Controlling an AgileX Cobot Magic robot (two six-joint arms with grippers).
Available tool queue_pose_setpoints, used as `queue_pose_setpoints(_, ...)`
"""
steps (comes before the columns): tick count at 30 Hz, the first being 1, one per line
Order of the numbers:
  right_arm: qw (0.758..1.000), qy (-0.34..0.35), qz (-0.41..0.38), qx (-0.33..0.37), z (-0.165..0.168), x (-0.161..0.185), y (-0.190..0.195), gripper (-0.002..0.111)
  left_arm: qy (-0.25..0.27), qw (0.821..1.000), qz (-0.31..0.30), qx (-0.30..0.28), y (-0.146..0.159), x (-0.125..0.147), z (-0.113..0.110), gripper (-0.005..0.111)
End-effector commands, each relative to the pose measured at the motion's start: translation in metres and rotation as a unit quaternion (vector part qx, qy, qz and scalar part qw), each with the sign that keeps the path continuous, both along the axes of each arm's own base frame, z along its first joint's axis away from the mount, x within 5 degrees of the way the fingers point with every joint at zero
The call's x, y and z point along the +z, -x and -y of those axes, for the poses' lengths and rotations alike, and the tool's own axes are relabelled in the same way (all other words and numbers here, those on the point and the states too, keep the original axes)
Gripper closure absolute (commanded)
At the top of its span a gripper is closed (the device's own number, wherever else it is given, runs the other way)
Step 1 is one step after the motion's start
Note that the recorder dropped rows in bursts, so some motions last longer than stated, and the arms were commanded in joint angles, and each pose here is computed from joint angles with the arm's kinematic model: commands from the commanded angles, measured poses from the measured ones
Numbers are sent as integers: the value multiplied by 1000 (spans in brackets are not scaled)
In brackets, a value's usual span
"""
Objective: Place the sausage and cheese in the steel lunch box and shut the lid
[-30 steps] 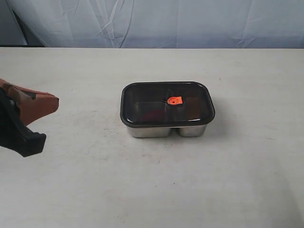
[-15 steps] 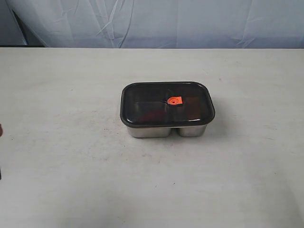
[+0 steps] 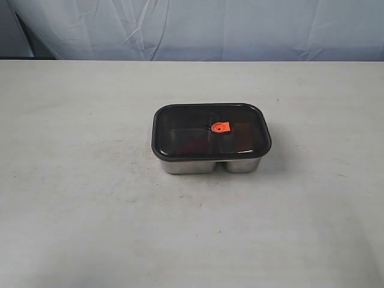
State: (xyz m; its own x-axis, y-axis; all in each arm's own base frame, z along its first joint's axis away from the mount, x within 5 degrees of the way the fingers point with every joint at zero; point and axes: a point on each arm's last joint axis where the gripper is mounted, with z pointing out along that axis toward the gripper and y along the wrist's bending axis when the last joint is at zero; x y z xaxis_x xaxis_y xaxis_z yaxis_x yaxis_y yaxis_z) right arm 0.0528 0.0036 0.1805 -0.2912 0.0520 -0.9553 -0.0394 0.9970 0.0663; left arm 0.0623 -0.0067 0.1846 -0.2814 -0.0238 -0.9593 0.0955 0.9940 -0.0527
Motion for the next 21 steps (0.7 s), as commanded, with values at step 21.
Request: queue_pose_setpoints(21, 1000, 2, 7, -2, 0, 0, 0, 109, -2, 996, 74, 44, 7, 9, -6, 107)
